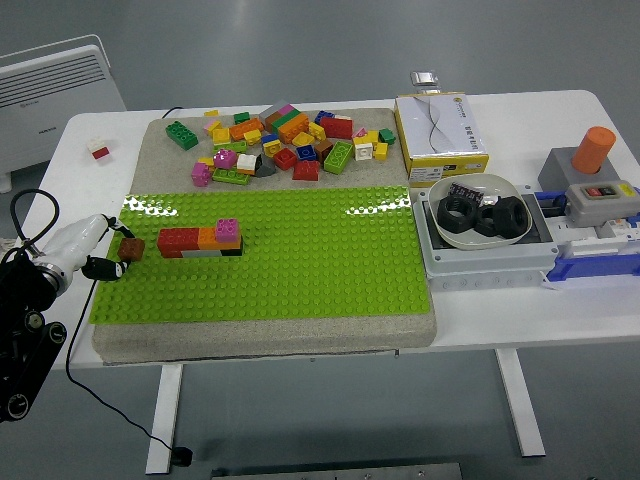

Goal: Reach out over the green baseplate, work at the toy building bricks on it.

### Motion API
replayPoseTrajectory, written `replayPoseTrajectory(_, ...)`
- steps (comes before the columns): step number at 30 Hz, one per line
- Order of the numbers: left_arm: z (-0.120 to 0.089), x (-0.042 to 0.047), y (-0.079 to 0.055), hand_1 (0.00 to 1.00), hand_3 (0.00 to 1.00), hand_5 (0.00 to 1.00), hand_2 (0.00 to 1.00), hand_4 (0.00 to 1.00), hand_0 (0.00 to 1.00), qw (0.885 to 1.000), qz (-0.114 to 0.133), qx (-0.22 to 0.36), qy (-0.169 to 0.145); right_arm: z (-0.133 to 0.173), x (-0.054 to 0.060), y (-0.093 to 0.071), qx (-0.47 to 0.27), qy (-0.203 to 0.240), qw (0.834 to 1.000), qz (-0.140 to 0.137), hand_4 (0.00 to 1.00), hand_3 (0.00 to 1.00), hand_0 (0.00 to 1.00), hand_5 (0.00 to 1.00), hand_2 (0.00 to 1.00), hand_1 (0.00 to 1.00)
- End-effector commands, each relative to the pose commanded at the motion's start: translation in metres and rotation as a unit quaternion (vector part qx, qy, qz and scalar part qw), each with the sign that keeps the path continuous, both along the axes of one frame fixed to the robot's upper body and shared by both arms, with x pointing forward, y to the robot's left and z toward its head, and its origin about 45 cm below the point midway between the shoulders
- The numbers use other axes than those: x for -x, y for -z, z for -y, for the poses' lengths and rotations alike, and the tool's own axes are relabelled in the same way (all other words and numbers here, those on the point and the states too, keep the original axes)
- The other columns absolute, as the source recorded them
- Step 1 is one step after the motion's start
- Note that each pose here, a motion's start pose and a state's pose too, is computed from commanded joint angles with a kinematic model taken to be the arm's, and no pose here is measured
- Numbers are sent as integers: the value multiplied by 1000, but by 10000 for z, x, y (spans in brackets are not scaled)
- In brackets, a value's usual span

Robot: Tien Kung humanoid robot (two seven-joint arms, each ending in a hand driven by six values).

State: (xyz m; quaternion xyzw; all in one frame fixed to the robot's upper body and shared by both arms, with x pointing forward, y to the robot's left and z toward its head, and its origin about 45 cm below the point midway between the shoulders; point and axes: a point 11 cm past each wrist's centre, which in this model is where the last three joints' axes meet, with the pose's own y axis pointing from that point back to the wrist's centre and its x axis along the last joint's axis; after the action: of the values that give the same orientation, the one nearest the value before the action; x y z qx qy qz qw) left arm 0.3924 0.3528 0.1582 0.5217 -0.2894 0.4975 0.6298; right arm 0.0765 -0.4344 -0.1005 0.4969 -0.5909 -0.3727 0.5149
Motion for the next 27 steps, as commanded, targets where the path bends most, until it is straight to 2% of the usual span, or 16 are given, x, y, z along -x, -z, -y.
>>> replayPoseTrajectory(3, 25, 8, -30, 855, 436, 2, 797, 691, 909, 1000, 3, 2, 0, 0, 3, 0, 0, 0, 1000, 0, 725, 717, 669, 978, 719, 643)
replayPoseTrajectory(6, 122, 24, -119, 855, 436, 2, 797, 691, 909, 1000, 14, 9, -6, 5, 11, 0, 0, 0, 1000, -1, 725, 717, 669, 978, 719, 643)
replayPoseTrajectory(7, 166, 28, -151, 847, 376, 2, 766, 685, 898, 1000, 20, 12, -8, 6, 14, 0, 0, 0, 1000, -1, 725, 717, 669, 979, 719, 644)
replayPoseTrajectory(18, 767, 108, -505, 837, 332, 29, 757, 673, 890, 997, 66, 32, -17, 41, 5, -16, 5, 0, 1000, -1, 724, 718, 670, 978, 719, 643)
replayPoseTrajectory(19, 812, 114, -521, 813, 311, 29, 729, 637, 871, 997, 67, 36, -18, 46, 1, -18, 5, 0, 1000, -1, 725, 716, 672, 980, 719, 644)
replayPoseTrajectory(24, 1019, 134, -528, 813, 311, 29, 729, 637, 871, 997, 62, 48, -24, 65, -26, -32, 7, 0, 1000, 0, 725, 716, 672, 980, 719, 644)
replayPoseTrajectory(25, 1056, 134, -524, 792, 297, 4, 688, 589, 849, 997, 62, 50, -24, 68, -30, -34, 8, 0, 1000, 1, 725, 717, 672, 980, 719, 644)
replayPoseTrajectory(27, 1123, 132, -508, 792, 297, 4, 688, 589, 849, 997, 60, 52, -23, 75, -39, -38, 9, 0, 1000, 1, 725, 717, 672, 980, 719, 644)
